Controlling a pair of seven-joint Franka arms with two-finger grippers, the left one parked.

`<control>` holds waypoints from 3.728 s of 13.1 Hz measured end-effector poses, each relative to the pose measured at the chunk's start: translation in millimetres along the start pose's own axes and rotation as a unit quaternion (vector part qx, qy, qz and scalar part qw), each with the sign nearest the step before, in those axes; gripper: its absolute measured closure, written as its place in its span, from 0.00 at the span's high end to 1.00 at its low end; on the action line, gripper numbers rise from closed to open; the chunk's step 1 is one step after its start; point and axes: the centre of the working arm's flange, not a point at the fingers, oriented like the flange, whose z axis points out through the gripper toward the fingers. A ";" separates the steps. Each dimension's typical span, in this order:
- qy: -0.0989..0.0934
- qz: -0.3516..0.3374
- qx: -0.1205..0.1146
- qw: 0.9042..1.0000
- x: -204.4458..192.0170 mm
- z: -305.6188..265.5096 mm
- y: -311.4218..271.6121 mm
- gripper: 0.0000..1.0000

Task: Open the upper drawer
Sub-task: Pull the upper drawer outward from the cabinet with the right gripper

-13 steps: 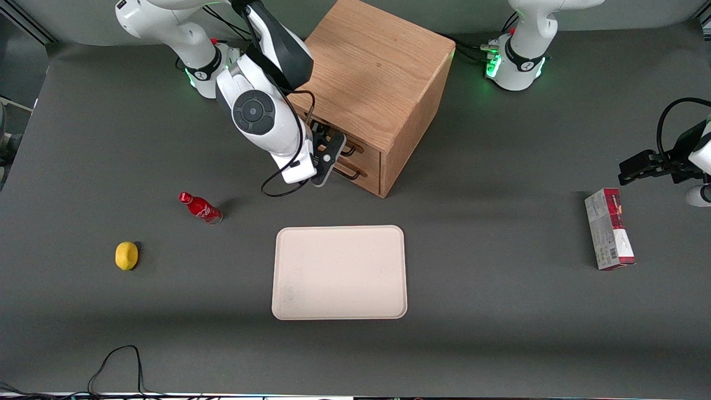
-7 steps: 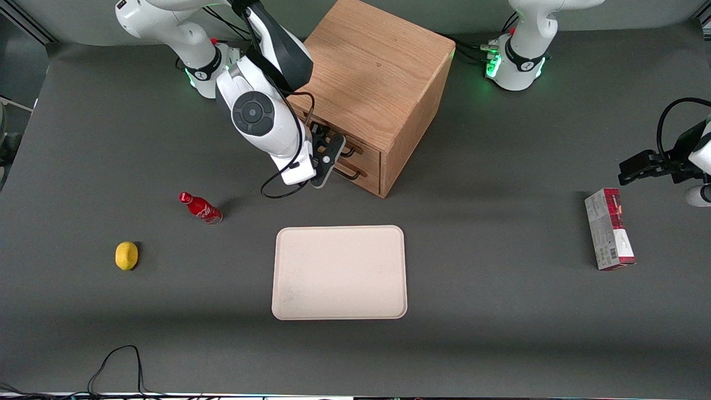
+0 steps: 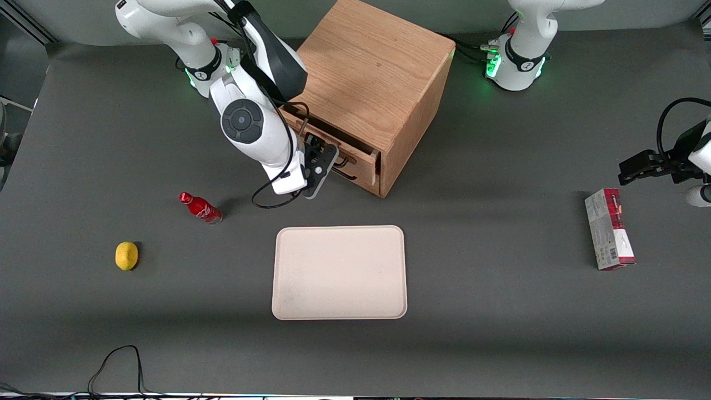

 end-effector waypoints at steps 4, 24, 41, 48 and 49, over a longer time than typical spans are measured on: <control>0.005 0.009 -0.006 1.000 -3.6 -4.4 11.9 1.00; 0.027 0.017 -0.052 0.998 -0.3 -37.6 84.7 1.00; 0.010 0.056 -0.089 0.994 -14.0 -60.5 162.9 1.00; 0.005 0.070 -0.099 0.993 -22.3 -61.6 189.7 1.00; 0.005 0.071 -0.098 0.993 -22.6 -62.0 190.0 1.00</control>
